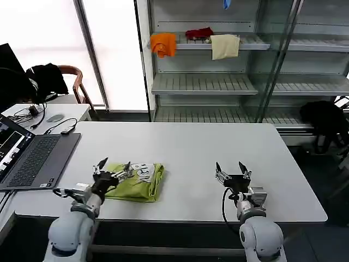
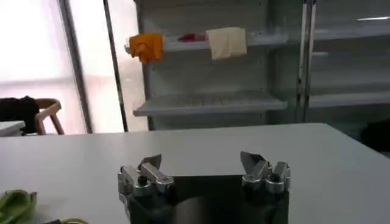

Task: Fold and organize the clothes.

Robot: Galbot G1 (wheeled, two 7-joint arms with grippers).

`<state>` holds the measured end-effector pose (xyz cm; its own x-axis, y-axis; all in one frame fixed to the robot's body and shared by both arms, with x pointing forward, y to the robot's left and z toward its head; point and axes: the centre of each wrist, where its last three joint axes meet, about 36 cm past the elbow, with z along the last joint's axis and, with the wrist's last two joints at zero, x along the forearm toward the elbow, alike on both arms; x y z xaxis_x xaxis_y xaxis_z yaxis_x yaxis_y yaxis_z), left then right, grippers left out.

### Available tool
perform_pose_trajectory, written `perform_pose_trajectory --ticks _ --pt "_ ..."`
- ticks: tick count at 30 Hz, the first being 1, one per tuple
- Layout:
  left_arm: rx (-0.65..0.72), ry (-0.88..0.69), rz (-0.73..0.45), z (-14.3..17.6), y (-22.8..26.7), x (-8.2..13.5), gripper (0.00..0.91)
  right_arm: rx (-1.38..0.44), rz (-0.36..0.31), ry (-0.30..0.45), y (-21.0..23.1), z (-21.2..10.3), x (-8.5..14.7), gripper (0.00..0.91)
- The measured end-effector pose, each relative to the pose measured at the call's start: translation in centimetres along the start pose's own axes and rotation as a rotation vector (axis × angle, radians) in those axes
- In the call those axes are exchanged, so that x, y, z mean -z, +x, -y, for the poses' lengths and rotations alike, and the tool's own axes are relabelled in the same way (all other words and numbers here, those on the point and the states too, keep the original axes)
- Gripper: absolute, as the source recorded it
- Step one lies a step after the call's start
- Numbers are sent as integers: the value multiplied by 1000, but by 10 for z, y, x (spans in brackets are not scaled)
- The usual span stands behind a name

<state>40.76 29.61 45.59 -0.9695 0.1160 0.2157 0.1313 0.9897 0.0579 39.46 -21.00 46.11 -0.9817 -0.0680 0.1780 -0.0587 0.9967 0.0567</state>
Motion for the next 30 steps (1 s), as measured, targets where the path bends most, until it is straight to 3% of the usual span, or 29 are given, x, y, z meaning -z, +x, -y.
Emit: perform_pose_trajectory --ticks 9,21,26,30 --pt "45 66 -71 -32 -7 -21 907 12 -7 21 -1 -6 -3 907" --pt "52 142 -139 -43 -10 -46 907 12 -7 33 -1 -8 -2 907" --pt "50 157 -149 -45 -9 -51 675 10 -8 35 -1 -7 -3 907" --pt "37 167 -153 -44 -7 -54 655 8 -7 34 -1 -8 -2 907"
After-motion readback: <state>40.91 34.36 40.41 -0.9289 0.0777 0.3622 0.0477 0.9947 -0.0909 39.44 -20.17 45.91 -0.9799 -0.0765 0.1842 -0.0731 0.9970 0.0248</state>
